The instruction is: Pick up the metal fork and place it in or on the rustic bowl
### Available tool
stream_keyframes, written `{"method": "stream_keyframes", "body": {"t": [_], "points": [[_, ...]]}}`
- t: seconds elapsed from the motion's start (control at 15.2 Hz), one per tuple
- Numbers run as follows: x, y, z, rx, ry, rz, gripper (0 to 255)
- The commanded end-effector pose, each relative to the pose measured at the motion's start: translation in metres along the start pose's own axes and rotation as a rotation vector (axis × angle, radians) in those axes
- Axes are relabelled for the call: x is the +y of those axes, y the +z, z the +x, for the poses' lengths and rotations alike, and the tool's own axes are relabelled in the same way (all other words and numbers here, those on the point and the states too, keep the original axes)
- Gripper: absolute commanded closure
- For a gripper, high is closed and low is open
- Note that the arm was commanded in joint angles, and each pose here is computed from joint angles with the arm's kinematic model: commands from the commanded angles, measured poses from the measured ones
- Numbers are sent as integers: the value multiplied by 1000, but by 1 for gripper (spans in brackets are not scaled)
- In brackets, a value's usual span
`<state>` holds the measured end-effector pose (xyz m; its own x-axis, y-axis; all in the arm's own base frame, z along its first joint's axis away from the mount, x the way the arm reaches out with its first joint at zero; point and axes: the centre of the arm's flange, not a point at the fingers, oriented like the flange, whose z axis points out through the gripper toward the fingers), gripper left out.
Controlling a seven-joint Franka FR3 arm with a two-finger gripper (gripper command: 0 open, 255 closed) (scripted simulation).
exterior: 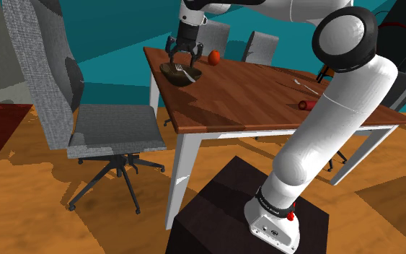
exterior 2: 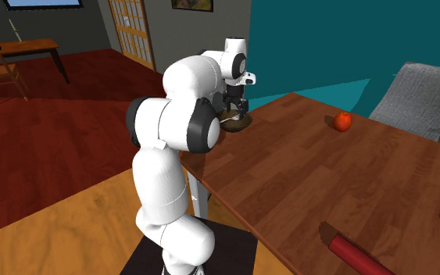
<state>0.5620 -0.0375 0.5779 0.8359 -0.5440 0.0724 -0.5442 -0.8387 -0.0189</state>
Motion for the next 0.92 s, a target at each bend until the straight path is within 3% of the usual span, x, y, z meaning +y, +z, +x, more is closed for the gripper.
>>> {"method": "stream_keyframes", "body": {"t": [0.0, 0.07, 0.33, 0.86], "points": [[0, 0, 0, 0, 0, 0, 0], [0, 0, 0, 0, 0, 0, 0], [0, -50, 0, 0, 0, 0, 0], [0, -50, 0, 0, 0, 0, 0]]}}
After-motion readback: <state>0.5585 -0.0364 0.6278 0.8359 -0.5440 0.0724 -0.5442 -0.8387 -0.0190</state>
